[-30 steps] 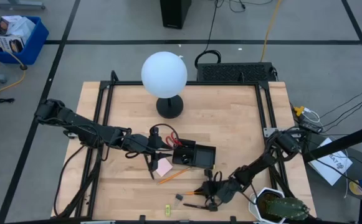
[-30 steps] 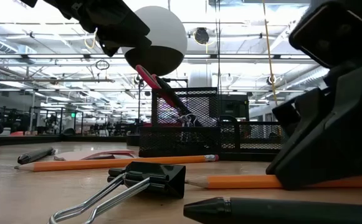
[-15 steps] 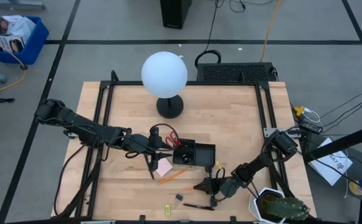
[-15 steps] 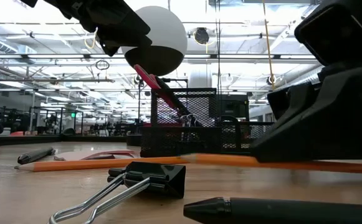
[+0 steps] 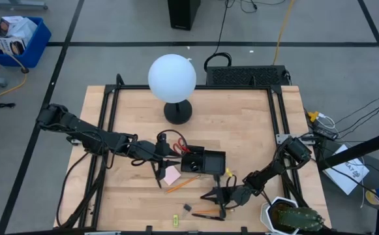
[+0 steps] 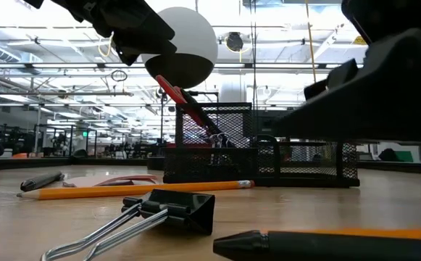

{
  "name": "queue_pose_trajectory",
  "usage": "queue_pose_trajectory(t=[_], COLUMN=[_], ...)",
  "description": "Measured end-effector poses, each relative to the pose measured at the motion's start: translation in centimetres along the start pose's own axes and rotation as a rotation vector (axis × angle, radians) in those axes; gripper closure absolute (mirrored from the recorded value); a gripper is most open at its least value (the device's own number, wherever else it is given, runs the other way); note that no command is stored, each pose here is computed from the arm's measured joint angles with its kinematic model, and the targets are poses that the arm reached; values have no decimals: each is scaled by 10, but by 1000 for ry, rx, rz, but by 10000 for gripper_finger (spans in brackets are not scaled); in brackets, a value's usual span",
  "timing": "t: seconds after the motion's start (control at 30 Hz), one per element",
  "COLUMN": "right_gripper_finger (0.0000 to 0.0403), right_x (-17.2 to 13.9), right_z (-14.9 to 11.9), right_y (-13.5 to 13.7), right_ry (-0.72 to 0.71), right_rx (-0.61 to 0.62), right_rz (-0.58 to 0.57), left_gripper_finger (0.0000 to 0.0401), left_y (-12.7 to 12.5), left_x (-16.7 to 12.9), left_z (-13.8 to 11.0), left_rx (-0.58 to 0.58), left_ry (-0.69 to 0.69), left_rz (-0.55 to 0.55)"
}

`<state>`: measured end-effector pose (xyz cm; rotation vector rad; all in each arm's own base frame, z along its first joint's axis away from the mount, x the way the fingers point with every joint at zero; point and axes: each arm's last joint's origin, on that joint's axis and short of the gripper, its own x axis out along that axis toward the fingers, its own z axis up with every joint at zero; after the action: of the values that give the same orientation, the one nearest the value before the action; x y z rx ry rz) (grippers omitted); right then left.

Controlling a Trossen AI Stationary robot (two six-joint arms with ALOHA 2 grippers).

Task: Pick and place office supplies into organizer
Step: Put the yellow pencil into the desk organizer

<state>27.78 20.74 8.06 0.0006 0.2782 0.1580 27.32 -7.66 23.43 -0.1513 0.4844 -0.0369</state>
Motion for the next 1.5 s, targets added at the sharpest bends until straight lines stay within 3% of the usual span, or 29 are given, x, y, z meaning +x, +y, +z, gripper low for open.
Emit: queue_pose_trajectory(t=[0.27,0.53,0.73,0.9,1.17,1.4,1.5], right_gripper_finger=[372,274,221,216,216,233,245], right_x=[-7,-16,-18,-14,-6,-8,-7], right_z=[-2,-10,-14,-17,-9,-18,-18], right_y=[17,31,33,35,40,33,31], right_ry=[29,94,136,222,233,315,288], right_rx=[136,227,208,194,163,182,102], right_rz=[151,179,174,149,164,32,-8], left_gripper_finger=[252,252,252,252,252,252,252], left_y=[0,0,0,1,2,2,2], left_x=[0,0,0,0,0,0,0], left_z=[0,0,0,0,0,1,1], left_rx=[0,2,9,34,41,30,29], left_ry=[3,1,1,1,-6,-8,-8], left_rz=[-12,-6,-3,-2,25,26,26])
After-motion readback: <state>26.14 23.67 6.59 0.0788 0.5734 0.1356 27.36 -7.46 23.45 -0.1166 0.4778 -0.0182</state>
